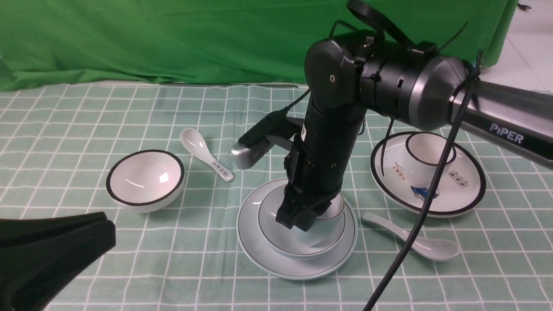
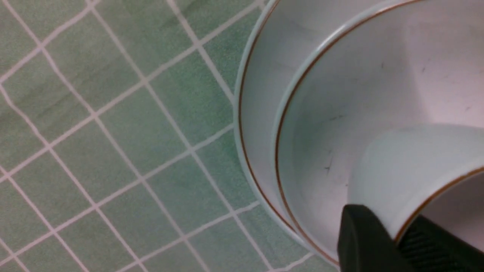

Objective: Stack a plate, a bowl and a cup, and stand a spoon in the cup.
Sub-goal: Use the right arm to put the blue teacup into the blue rice bowl in the middle, then use the right arm to grab a blue soup spoon

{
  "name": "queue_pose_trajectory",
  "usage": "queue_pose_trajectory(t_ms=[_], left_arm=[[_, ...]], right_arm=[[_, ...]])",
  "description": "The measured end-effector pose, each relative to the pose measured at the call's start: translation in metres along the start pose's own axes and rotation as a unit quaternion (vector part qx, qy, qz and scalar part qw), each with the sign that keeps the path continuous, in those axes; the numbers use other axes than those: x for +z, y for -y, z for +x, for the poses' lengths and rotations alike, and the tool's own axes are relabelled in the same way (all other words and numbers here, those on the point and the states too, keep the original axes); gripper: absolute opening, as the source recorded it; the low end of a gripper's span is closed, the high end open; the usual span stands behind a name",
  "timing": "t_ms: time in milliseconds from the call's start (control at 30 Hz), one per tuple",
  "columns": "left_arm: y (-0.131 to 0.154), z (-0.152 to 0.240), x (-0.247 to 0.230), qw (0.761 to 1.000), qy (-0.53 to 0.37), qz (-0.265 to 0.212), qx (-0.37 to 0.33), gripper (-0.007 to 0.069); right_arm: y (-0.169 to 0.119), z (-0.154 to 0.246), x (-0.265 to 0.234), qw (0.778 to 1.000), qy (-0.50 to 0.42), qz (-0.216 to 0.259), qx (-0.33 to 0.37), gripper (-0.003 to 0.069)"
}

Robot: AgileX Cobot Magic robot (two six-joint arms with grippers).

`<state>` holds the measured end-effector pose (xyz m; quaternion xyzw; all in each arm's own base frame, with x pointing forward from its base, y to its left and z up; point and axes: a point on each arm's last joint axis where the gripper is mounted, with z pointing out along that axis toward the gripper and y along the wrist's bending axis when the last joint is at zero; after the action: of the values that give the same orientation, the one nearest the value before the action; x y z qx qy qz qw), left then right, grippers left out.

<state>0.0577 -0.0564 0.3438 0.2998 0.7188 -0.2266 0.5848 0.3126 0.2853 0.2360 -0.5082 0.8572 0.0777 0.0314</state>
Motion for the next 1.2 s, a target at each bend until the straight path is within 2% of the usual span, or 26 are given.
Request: queue_pose_trajectory(t_ms=[67, 267, 367, 467, 567, 667, 767, 833, 900, 933, 1000, 1033, 1100, 1200], left_arm=[[0.000, 0.000, 0.000, 1.000, 0.000, 0.000, 0.000, 0.0010], [0.000, 0.000, 0.000, 1.000, 0.000, 0.000, 0.000, 0.0010], [0.000, 0.000, 0.000, 1.000, 0.000, 0.000, 0.000, 0.0010], [0.000, 0.000, 0.000, 1.000, 0.000, 0.000, 0.000, 0.0010], [0.000, 0.000, 0.000, 1.000, 0.000, 0.000, 0.000, 0.0010], [0.000, 0.000, 0.000, 1.000, 0.001, 0.000, 0.000, 0.0010], [0.000, 0.000, 0.000, 1.000, 0.001, 0.000, 0.000, 0.0010], [0.000, 0.000, 0.000, 1.000, 0.001, 0.000, 0.000, 0.0010], [0.000, 0.000, 0.000, 1.000, 0.001, 0.000, 0.000, 0.0010], [0.000, 0.000, 0.000, 1.000, 0.001, 0.000, 0.000, 0.0010], [0.000, -0.001, 0.000, 1.000, 0.005, -0.001, 0.001, 0.0010], [0.000, -0.001, 0.000, 1.000, 0.006, -0.001, 0.001, 0.0010], [0.000, -0.002, 0.000, 1.000, 0.013, -0.003, 0.001, 0.0010], [-0.001, -0.003, 0.000, 1.000, 0.015, -0.003, 0.001, 0.0010]], right_arm=[[0.000, -0.001, 0.000, 1.000, 0.006, 0.003, 0.000, 0.0139], [0.001, -0.003, -0.003, 1.000, 0.015, 0.005, 0.001, 0.0384], [0.000, -0.005, -0.012, 1.000, 0.017, 0.006, 0.006, 0.0425], [-0.002, -0.008, -0.032, 0.999, 0.042, 0.017, 0.003, 0.0425], [-0.008, -0.004, -0.070, 0.995, 0.086, 0.041, -0.005, 0.0388], [-0.015, 0.025, -0.118, 0.989, 0.113, 0.099, -0.013, 0.0312], [-0.005, 0.062, -0.123, 0.990, 0.089, 0.112, 0.012, 0.0289], [0.012, 0.091, -0.106, 0.993, 0.052, 0.097, 0.043, 0.0286], [0.020, 0.103, -0.094, 0.995, 0.033, 0.081, 0.052, 0.0286], [0.025, 0.109, -0.086, 0.996, 0.027, 0.066, 0.052, 0.0286], [0.044, 0.124, -0.045, 0.998, 0.027, 0.004, 0.055, 0.0294], [0.046, 0.125, -0.041, 0.998, 0.027, 0.001, 0.058, 0.0297], [0.059, 0.123, -0.020, 0.997, 0.040, -0.019, 0.061, 0.0344], [0.073, 0.118, 0.001, 0.997, 0.047, -0.015, 0.058, 0.0417]])
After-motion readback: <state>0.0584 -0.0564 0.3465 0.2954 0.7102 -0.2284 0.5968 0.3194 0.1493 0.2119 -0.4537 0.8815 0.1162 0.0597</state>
